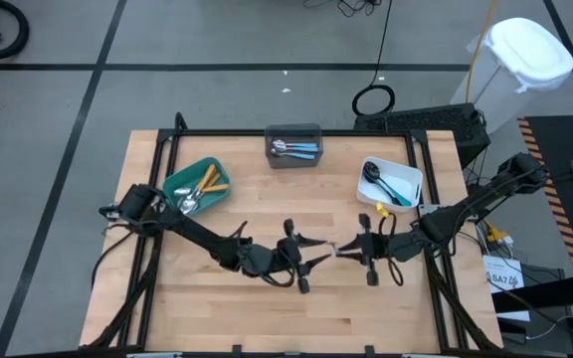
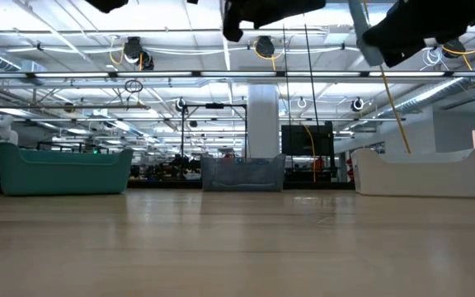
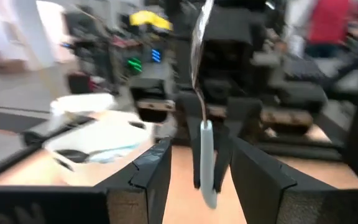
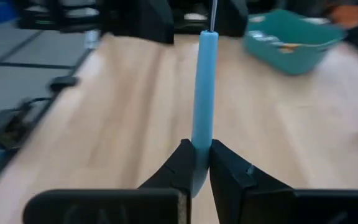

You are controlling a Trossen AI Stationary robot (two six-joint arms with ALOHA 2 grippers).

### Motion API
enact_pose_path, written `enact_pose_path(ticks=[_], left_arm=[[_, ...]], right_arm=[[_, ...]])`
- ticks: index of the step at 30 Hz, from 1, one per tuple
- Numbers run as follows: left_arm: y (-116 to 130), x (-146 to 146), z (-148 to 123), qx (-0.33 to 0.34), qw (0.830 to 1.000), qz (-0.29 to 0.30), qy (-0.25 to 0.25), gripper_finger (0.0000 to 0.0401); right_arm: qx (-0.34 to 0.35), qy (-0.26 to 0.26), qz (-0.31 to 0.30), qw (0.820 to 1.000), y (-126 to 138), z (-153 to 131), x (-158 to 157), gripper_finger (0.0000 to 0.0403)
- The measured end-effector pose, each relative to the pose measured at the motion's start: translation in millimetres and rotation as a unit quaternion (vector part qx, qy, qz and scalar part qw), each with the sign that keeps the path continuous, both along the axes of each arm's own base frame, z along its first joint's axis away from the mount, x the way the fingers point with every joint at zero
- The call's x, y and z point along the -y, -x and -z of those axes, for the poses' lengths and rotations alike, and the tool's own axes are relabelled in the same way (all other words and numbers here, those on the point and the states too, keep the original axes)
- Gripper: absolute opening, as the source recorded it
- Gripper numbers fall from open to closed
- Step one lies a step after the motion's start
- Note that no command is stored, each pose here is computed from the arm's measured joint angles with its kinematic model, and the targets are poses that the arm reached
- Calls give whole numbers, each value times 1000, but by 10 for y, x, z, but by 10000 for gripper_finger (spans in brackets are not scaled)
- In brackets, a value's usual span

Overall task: Sort silverware by color (type)
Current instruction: Put the light blue spoon into the black bin

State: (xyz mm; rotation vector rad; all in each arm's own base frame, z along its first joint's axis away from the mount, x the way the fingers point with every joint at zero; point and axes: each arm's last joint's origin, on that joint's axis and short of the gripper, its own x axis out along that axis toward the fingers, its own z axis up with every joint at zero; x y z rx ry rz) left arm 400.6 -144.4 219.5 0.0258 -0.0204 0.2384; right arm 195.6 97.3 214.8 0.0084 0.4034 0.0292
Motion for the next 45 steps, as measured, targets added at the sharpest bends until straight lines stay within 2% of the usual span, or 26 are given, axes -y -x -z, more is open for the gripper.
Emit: enact_pose_path(ticks=[4, 9, 14, 22, 31, 45], left_arm=[[-6, 11, 15, -20, 998, 62, -7, 161], [-15, 48, 16, -21, 987, 156, -34, 161], [-27, 23, 2, -15, 984, 171, -52, 161], [-68, -84, 24, -25, 982, 183, -49, 161], [-80, -99, 17, -16, 958, 276, -73, 161], [-103, -69, 50, 25, 939, 331, -91, 161]], right_arm=[[-13, -31, -57, 998, 2, 5, -39, 26], [-30, -59, -97, 993, -17, 33, -56, 26], [-48, -69, -121, 989, -64, 94, -66, 26], [-53, -79, -133, 986, -163, 173, -70, 27], [-51, -105, -187, 975, -177, 151, -82, 26], [-38, -139, -263, 954, -345, 251, -96, 26]])
